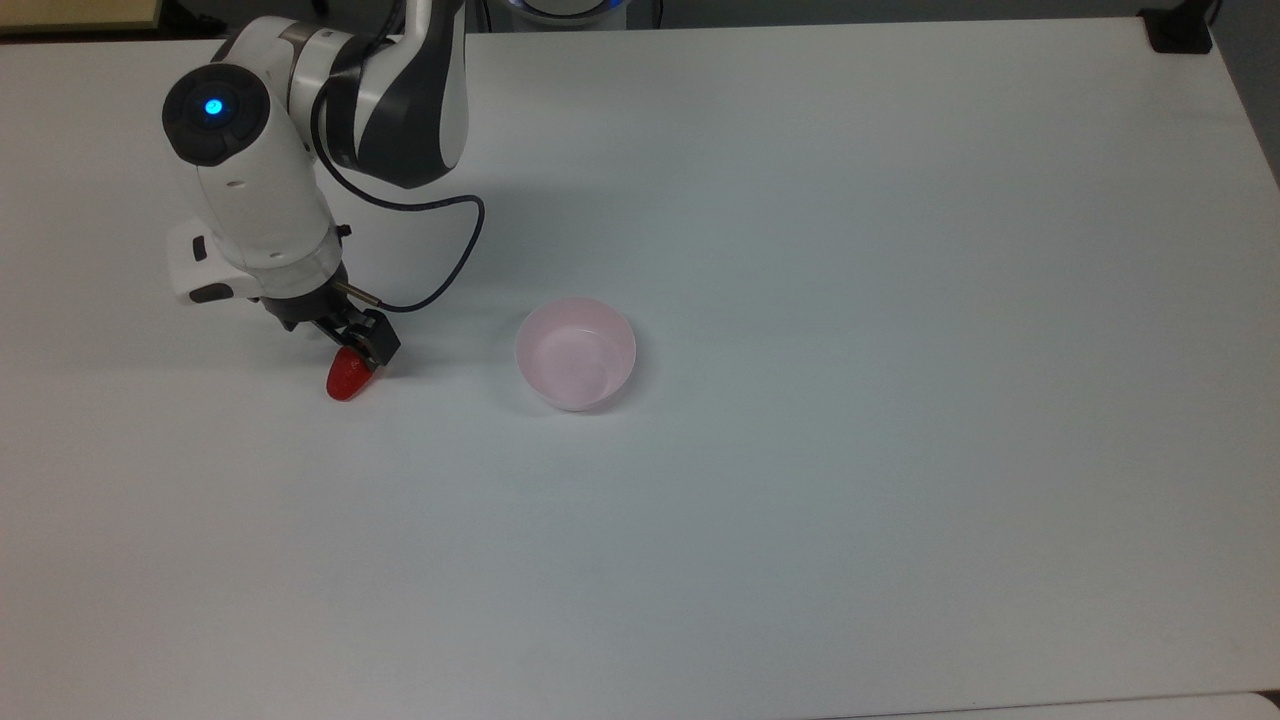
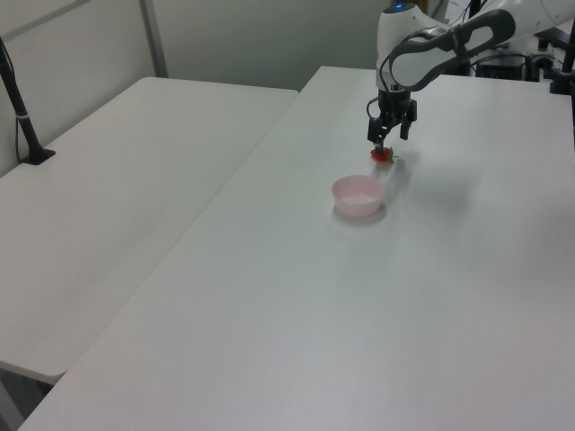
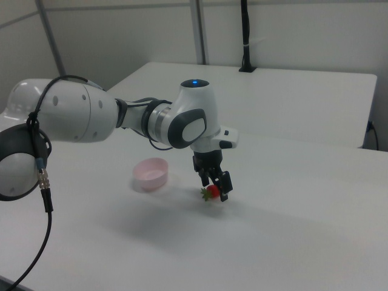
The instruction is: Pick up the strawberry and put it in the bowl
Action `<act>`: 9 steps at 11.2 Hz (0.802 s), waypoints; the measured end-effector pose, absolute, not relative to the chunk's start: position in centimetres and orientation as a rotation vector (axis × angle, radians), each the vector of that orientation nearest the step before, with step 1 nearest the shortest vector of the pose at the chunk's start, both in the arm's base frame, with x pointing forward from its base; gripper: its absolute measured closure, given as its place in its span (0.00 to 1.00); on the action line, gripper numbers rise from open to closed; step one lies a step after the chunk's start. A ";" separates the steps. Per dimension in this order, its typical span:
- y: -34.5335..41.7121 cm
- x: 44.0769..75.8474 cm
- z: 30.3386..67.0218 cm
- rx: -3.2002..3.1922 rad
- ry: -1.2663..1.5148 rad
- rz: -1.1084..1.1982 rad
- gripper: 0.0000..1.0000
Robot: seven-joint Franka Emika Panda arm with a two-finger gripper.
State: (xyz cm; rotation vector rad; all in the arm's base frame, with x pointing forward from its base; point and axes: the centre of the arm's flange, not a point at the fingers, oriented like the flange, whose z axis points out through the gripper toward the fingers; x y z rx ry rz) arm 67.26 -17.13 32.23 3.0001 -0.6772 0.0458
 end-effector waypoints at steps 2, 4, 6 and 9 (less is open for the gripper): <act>-16.9 67.4 32.0 3.002 -0.770 0.054 0.00; -16.8 67.9 31.2 2.980 -0.863 0.095 0.08; -16.7 67.9 30.2 2.967 -0.910 0.091 0.30; -16.8 68.3 30.7 2.960 -0.935 0.127 0.58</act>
